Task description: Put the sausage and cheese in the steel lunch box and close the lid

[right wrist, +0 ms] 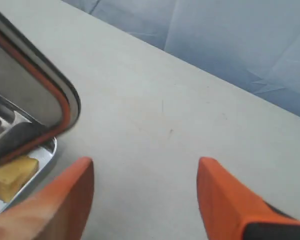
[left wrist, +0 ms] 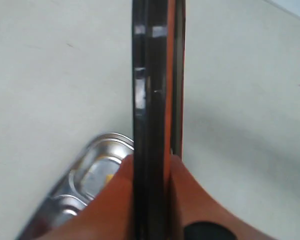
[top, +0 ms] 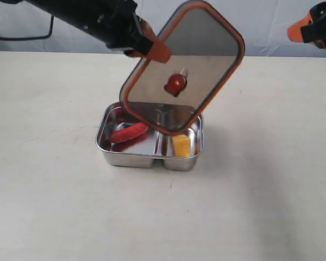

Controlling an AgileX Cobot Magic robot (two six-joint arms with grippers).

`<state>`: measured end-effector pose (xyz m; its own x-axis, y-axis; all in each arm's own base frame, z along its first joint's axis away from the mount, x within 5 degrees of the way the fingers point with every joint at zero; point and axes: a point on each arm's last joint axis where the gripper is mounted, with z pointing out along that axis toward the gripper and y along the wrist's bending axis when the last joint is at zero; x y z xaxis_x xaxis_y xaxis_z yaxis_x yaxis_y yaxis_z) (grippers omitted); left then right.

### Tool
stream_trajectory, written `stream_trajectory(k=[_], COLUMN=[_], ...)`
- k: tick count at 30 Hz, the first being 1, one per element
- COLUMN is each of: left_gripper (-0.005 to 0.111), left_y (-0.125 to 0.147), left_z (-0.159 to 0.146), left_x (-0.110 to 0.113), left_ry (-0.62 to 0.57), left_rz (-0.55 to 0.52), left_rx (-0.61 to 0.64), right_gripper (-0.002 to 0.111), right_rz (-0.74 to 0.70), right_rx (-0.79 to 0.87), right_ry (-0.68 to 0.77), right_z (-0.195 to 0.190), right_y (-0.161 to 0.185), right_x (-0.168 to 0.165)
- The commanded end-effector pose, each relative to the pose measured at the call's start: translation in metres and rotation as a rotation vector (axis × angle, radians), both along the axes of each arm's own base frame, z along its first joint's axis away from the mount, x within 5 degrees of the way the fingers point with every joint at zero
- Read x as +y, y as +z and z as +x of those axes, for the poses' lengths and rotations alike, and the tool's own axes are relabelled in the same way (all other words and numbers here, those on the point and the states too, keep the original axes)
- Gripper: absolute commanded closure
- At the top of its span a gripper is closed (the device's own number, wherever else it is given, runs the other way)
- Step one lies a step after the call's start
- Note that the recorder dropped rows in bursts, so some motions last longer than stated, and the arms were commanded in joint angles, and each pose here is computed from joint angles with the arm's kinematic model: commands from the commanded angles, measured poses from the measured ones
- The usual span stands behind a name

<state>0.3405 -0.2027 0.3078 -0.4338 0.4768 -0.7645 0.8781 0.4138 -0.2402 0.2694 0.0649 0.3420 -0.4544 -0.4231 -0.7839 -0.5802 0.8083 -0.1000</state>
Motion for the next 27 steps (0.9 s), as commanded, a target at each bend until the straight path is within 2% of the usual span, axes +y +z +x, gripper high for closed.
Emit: stream_trajectory(k=[1, 2, 4, 6, 9, 11, 14, 16, 19, 24, 27], left_gripper=[0.106, 0.106, 0.106, 0.107, 0.107, 0.107, 0.107, 0.107, 0.107, 0.107, 0.107], left_y=[0.035, 0.037, 0.034, 0.027, 0.023, 0.022, 0.020, 0.014, 0.004, -0.023, -0.036], left_z=[0.009, 0.010, 0.014, 0.011, -0.002, -0.012, -0.024, -0.029, -0.036, -0.061, -0.071], left_x=[0.013, 0.016, 0.022, 0.022, 0.003, -0.013, -0.031, -0.037, -0.042, -0.060, -0.065], left_ry=[0.095, 0.108, 0.093, 0.004, -0.114, -0.146, -0.117, -0.047, -0.013, -0.129, -0.143], left_rz=[0.092, 0.120, 0.246, 0.435, 0.542, 0.589, 0.747, 0.818, 0.817, 0.846, 0.866], left_rx=[-0.278, -0.321, -0.412, -0.499, -0.554, -0.586, -0.673, -0.724, -0.696, -0.690, -0.729], right_gripper=[0.051, 0.051, 0.051, 0.051, 0.051, 0.051, 0.051, 0.051, 0.051, 0.051, 0.051], right_rz=[-0.028, -0.033, -0.033, -0.032, -0.033, -0.050, -0.060, -0.069, -0.068, -0.068, -0.068], right_rx=[-0.022, -0.020, -0.022, -0.037, -0.057, -0.058, -0.056, -0.051, -0.050, -0.050, -0.050], right_ry=[-0.060, -0.059, -0.060, -0.067, -0.078, -0.075, -0.082, -0.096, -0.096, -0.096, -0.096], right_z=[-0.003, -0.003, -0.003, -0.002, 0.000, -0.001, 0.000, 0.000, 0.000, 0.000, 0.000], right_y=[0.008, 0.007, 0.007, 0.008, 0.010, 0.009, 0.009, 0.008, 0.008, 0.008, 0.008], right_x=[-0.013, -0.013, -0.013, -0.014, -0.015, -0.015, -0.018, -0.019, -0.019, -0.019, -0.019])
